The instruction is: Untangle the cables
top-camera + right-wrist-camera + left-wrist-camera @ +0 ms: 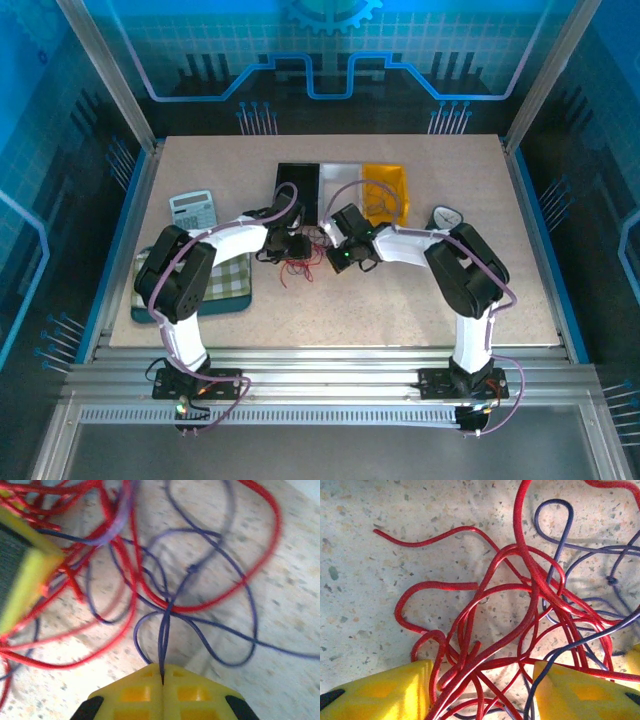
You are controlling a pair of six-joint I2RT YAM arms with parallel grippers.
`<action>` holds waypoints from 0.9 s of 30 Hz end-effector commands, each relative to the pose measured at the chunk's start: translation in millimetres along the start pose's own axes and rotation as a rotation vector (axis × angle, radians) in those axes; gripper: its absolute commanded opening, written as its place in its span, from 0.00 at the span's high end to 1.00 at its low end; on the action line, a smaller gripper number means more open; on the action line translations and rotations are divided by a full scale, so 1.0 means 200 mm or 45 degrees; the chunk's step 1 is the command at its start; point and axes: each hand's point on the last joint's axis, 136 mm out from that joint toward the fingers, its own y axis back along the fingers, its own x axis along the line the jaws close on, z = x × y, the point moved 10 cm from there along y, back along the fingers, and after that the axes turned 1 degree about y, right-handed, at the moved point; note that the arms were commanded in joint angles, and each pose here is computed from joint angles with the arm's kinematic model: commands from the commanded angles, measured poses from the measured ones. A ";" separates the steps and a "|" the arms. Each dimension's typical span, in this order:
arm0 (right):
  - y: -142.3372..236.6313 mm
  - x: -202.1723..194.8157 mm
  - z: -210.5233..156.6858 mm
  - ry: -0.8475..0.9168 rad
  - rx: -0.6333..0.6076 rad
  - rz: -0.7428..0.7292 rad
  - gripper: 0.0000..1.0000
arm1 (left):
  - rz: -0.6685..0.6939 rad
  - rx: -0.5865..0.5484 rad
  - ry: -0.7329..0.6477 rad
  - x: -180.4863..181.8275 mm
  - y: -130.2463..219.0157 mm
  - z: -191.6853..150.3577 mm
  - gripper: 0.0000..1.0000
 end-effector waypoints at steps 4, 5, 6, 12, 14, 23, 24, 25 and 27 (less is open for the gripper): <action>0.21 -0.34 -0.13 -0.499 -0.166 -0.216 1.00 | 0.027 0.016 0.031 0.03 0.01 -0.04 0.39; 0.24 -0.39 -0.17 -0.593 -0.186 -0.240 1.00 | 0.023 0.011 0.032 0.03 0.02 -0.04 0.38; 0.27 -0.45 -0.22 -0.685 -0.200 -0.267 1.00 | 0.021 0.009 0.034 0.03 0.01 -0.04 0.38; 0.43 -0.62 -0.39 -0.990 -0.261 -0.422 1.00 | 0.014 0.012 0.043 0.04 -0.01 -0.05 0.37; 0.47 -0.64 -0.42 -1.030 -0.269 -0.476 1.00 | 0.016 0.011 0.044 0.04 -0.02 -0.05 0.37; 0.60 -0.76 -0.55 -1.235 -0.290 -0.644 1.00 | 0.195 -0.020 0.091 0.11 -0.02 -0.06 0.55; 0.61 -0.78 -0.57 -1.265 -0.295 -0.637 1.00 | 0.234 -0.025 0.100 0.12 -0.02 -0.06 0.62; 0.62 -0.79 -0.58 -1.290 -0.294 -0.641 1.00 | 0.273 -0.032 0.108 0.14 -0.01 -0.06 0.68; 0.64 -0.81 -0.61 -1.329 -0.295 -0.653 1.00 | 0.335 -0.042 0.131 0.17 -0.01 -0.07 0.75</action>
